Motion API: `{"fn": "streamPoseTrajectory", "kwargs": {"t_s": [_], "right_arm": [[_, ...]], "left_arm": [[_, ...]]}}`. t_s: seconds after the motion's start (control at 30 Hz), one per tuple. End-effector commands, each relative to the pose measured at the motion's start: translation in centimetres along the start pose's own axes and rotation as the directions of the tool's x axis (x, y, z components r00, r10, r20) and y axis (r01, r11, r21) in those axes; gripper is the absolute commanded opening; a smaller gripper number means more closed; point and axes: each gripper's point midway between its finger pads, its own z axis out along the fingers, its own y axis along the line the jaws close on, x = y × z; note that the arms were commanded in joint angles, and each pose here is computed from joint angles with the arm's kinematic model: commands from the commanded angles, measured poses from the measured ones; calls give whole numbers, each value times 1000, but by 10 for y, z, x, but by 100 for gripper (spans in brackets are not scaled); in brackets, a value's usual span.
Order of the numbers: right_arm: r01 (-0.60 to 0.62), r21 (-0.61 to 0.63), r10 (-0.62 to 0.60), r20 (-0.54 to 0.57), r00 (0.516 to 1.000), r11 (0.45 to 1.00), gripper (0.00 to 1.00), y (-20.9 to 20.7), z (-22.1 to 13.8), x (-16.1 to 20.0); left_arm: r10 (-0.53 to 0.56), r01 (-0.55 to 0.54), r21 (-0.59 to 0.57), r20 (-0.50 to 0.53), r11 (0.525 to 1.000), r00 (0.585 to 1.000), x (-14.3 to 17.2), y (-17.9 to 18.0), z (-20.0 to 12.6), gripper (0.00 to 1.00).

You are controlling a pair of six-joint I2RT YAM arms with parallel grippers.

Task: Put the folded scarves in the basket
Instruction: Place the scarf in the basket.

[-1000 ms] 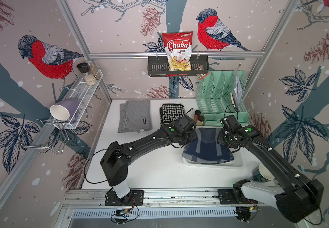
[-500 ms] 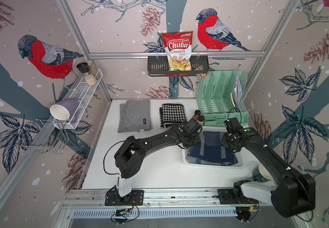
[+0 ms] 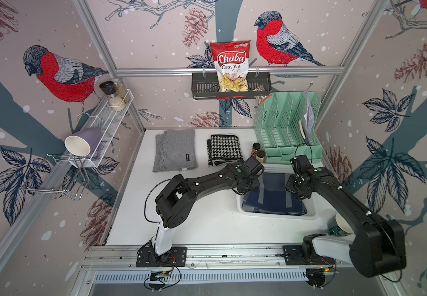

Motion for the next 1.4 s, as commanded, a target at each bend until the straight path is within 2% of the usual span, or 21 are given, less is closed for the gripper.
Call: {"fn": "streamPoseTrajectory", "kwargs": {"t_s": [0.0, 0.17, 0.3, 0.4, 0.47, 0.53, 0.57, 0.63, 0.67, 0.73, 1.0, 1.1, 1.23, 1.37], "right_arm": [[-29, 32, 29, 2, 1000, 999, 0, -4, 7, -2], [-64, 23, 65, -32, 997, 998, 0, -5, 17, 2], [-92, 39, 93, -14, 996, 995, 0, -12, 20, -1], [-100, 41, 101, -26, 995, 994, 7, -14, 21, -1], [-103, 41, 104, -24, 994, 994, 16, -14, 20, -1], [-111, 41, 112, -15, 994, 993, 36, -15, 17, -3], [-117, 39, 118, -8, 993, 992, 46, -15, 15, -4], [-125, 30, 124, 9, 992, 992, 63, -14, 8, -8], [-127, 26, 126, 19, 992, 992, 68, -13, 4, -10], [-125, 32, 124, 39, 992, 992, 75, -13, -4, -15], [-131, 18, 126, 172, 977, 991, 77, -8, -51, -43], [-124, -8, 123, 195, 973, 992, 71, -3, -61, -46], [-105, -53, 113, 194, 974, 993, 57, 8, -61, -42], [-93, -83, 104, 151, 983, 992, 48, 17, -50, -32]], "left_arm": [[26, -24, -51, 30, 998, 999, -4, 8, -1, 0], [30, -29, -77, 9, 997, 1000, 3, 15, 9, 0], [31, -31, -98, 3, 995, 1000, 6, 21, 15, 0], [34, -32, -112, 17, 993, 999, 4, 24, 15, 0], [42, -38, -124, 33, 992, 999, 0, 24, 12, 0], [51, -44, -130, 49, 991, 997, -3, 21, 7, 0], [57, -49, -130, 55, 990, 997, -4, 19, 4, 3], [66, -56, -130, 73, 990, 995, -6, 14, -3, 19], [73, -61, -130, 83, 990, 994, -7, 11, -7, 27], [82, -69, -124, 105, 990, 991, -8, 3, -15, 36], [80, -53, -127, 218, 990, 973, -21, -12, -60, 41], [72, -49, -104, 232, 993, 970, -22, -16, -69, 40], [76, -69, -45, 178, 997, 981, -13, -28, -60, 29], [82, -79, -34, 112, 996, 990, -2, -30, -36, 19]]}}
